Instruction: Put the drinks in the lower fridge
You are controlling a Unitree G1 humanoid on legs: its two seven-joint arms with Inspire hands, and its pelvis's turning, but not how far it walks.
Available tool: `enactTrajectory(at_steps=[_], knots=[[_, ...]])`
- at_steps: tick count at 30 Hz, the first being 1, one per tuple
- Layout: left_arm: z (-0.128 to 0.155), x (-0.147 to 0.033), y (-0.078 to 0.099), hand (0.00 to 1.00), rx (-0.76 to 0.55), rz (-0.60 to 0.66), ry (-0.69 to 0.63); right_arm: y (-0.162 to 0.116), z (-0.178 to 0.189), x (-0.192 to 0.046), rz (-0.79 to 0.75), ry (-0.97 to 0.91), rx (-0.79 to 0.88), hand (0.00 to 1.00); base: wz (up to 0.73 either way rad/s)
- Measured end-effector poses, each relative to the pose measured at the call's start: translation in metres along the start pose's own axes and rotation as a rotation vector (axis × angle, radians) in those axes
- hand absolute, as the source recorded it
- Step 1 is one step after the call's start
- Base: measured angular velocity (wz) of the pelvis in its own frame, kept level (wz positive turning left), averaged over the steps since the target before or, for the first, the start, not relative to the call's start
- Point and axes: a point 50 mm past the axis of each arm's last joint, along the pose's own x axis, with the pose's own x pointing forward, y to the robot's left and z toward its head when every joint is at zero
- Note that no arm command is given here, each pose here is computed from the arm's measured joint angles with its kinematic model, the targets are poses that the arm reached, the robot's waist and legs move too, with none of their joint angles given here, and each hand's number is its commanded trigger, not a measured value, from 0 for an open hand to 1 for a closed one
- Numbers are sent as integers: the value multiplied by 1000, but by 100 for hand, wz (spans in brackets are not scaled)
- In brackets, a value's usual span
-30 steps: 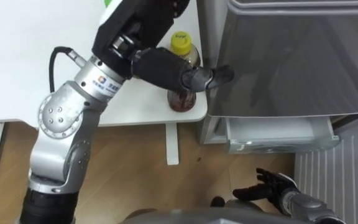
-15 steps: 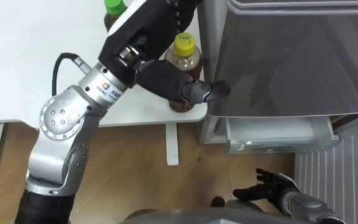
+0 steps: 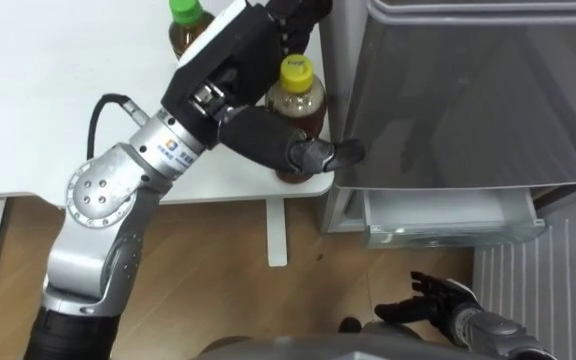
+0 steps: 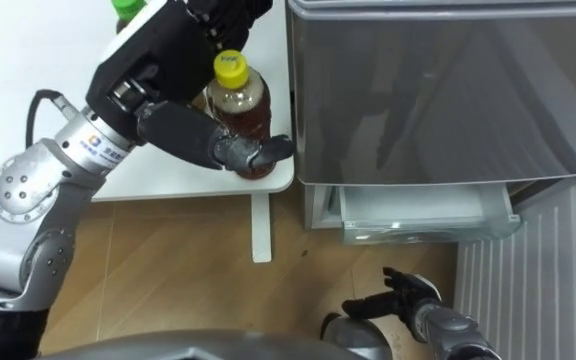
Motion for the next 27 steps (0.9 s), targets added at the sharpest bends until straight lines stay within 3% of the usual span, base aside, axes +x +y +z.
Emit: enactTrajectory(at_steps=[18, 27], knots=[[-8, -2, 3, 0, -15, 32, 17, -3, -2, -1, -14, 14, 7, 0, 0], [-39, -23, 3, 0, -53, 82, 204, -6, -3, -2, -22, 12, 33, 0, 1]])
